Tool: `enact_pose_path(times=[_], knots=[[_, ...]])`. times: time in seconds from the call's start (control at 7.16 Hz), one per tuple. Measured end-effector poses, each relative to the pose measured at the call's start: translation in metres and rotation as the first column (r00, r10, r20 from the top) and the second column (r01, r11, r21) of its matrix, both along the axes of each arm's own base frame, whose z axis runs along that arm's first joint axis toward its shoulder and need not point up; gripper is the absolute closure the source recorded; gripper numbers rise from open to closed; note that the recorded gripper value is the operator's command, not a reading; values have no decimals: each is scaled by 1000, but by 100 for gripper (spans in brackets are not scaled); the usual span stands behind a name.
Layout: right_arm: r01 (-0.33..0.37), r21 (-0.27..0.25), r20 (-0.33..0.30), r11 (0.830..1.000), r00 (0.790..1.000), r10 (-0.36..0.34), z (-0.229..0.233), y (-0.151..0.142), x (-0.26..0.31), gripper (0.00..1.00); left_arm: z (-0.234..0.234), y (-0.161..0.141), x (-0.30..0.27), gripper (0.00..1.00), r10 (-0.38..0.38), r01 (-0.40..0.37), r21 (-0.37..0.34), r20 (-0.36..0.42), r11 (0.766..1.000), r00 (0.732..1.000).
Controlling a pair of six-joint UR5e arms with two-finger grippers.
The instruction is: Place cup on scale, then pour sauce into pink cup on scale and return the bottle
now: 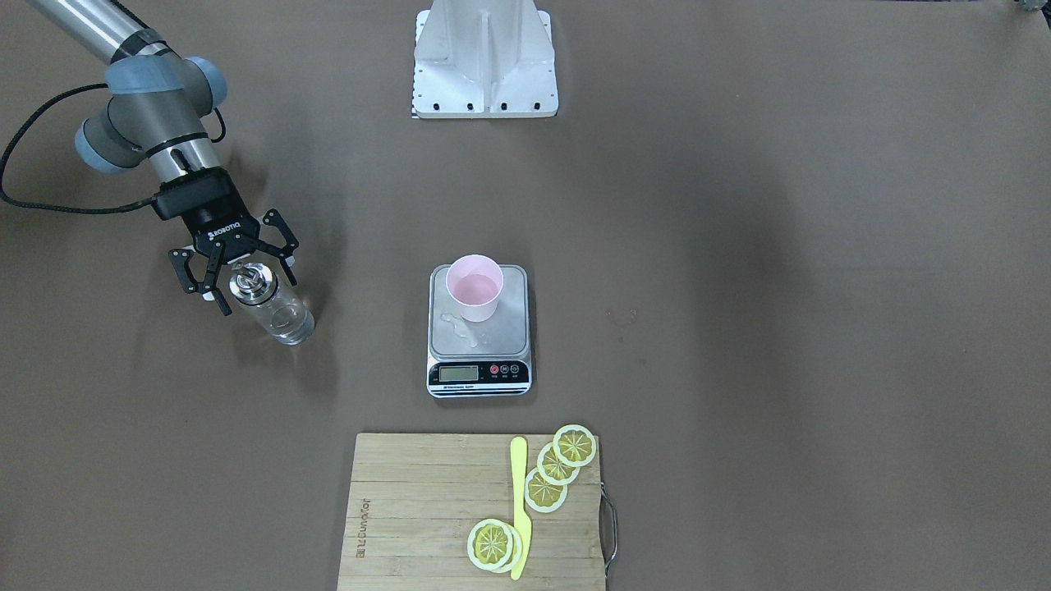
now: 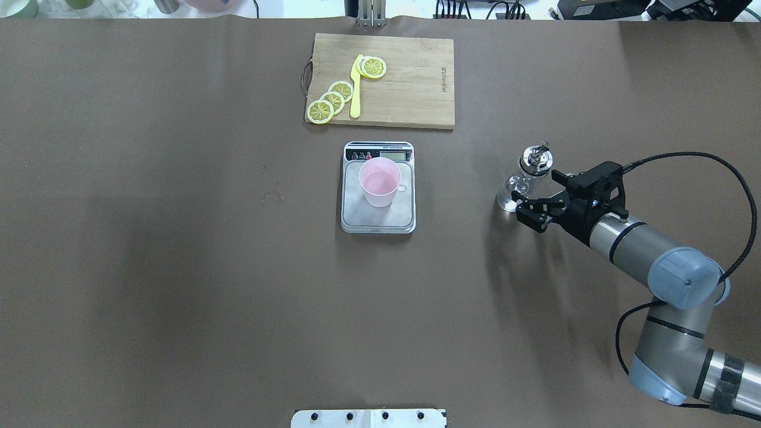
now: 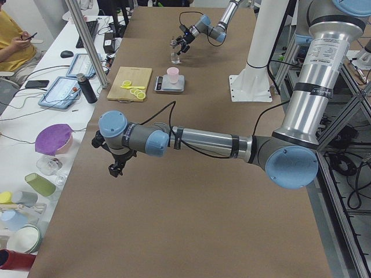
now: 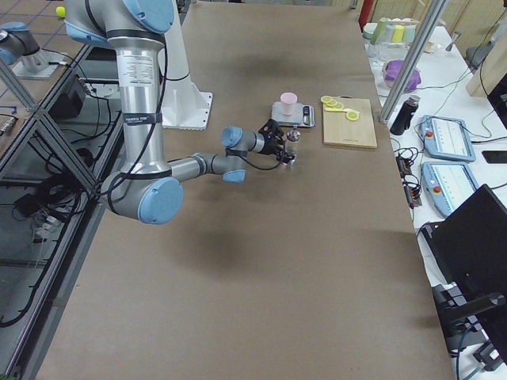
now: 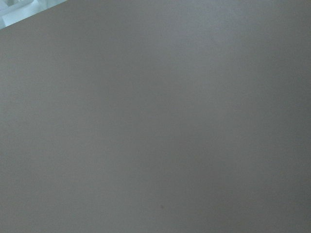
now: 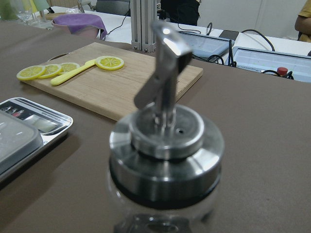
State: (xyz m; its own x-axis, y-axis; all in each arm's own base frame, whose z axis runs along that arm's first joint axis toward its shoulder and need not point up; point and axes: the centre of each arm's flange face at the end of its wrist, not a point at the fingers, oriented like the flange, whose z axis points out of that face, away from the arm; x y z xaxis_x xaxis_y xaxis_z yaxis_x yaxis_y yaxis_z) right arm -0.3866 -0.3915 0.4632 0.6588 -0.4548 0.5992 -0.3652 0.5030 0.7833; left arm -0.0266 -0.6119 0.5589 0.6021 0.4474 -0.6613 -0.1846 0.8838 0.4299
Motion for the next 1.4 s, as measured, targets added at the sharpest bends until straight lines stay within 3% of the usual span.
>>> enact_pose_path(times=[0.56, 0.84, 1.12, 1.26, 1.4], knots=[[7, 1, -13, 1000, 1000, -7, 27, 41, 27, 0, -6, 1, 0, 1, -9, 9, 0, -3, 1000, 1000], [4, 16, 19, 1000, 1000, -4, 52, 56, 60, 0, -5, 2, 0, 1, -9, 9, -2, -4, 1000, 1000], [-65, -29, 71, 997, 995, 67, 65, 39, 93, 0, -2, 3, 1, 1, -4, 4, -4, -7, 1000, 1000], [-93, -82, 99, 992, 990, 100, 71, 17, 121, 0, -2, 4, 1, 1, -2, 2, -5, -8, 1000, 1000], [-76, -145, 100, 986, 991, 91, 81, -16, 159, 0, -1, 4, 0, 1, -2, 2, -7, -9, 1000, 1000]])
